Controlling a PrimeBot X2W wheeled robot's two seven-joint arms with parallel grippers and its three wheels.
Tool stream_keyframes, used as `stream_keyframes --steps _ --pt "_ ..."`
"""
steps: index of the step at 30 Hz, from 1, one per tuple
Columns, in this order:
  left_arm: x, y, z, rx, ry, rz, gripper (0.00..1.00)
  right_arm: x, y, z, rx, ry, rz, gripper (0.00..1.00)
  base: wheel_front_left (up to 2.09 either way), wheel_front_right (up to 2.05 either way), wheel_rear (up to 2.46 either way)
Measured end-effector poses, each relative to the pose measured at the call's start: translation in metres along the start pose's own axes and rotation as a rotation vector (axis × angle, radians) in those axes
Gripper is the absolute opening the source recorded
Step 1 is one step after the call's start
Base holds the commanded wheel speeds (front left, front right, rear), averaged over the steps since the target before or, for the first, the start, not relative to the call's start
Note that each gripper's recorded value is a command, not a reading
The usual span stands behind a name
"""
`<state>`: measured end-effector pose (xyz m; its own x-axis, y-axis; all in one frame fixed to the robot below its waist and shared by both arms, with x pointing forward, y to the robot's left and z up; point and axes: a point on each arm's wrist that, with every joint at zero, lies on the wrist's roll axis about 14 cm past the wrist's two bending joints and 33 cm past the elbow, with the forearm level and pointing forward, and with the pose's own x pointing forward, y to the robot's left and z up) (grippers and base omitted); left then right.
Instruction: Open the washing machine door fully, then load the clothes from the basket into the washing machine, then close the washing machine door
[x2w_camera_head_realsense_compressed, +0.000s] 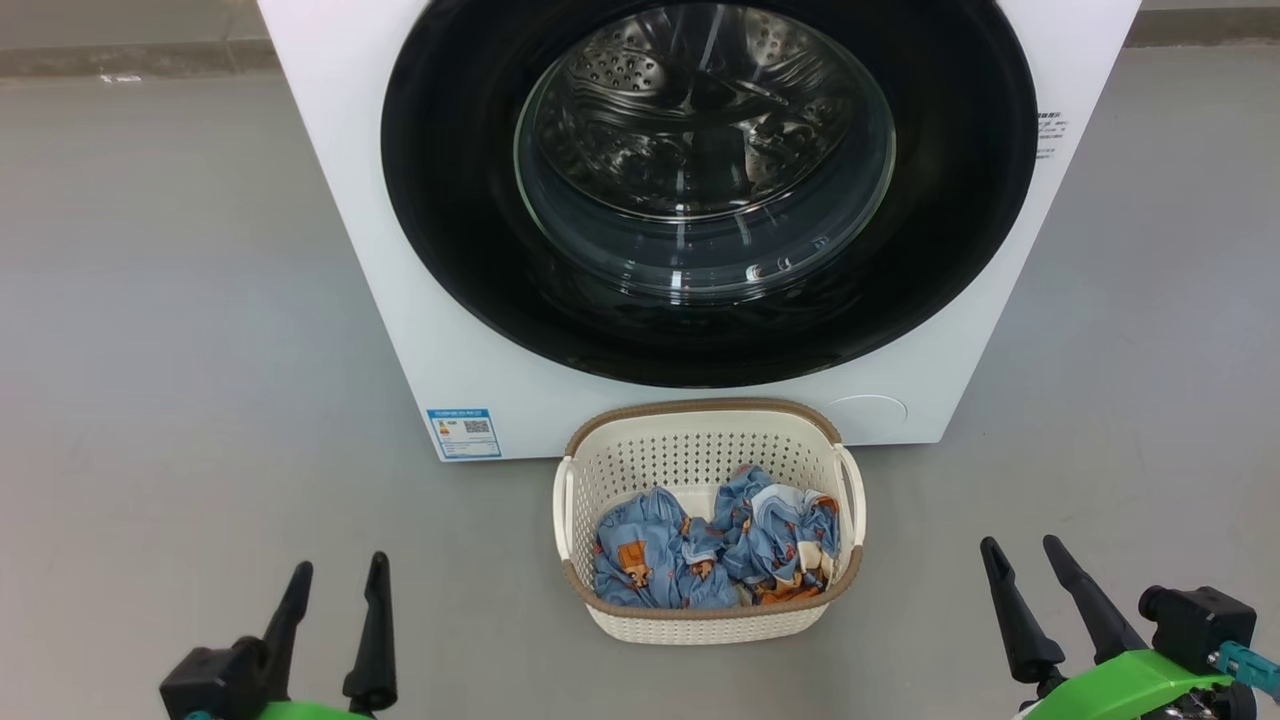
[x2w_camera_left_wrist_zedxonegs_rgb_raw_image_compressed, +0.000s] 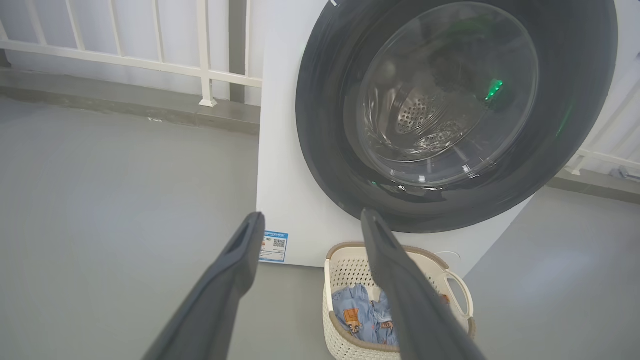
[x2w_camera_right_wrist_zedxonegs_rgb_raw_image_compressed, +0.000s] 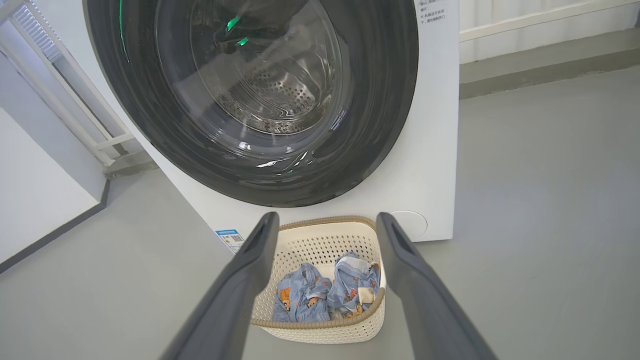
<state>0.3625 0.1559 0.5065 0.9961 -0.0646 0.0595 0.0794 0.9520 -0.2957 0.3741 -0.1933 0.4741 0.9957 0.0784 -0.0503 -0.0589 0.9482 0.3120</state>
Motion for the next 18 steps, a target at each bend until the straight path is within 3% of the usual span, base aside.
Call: stream_keyframes --steps 18 --pt "-0.003 -0.004 -0.002 0.168 -0.011 -0.031 1.0 -0.005 -0.013 0.008 -0.156 -0.034 -0.017 1.0 0.0 0.0 0.0"
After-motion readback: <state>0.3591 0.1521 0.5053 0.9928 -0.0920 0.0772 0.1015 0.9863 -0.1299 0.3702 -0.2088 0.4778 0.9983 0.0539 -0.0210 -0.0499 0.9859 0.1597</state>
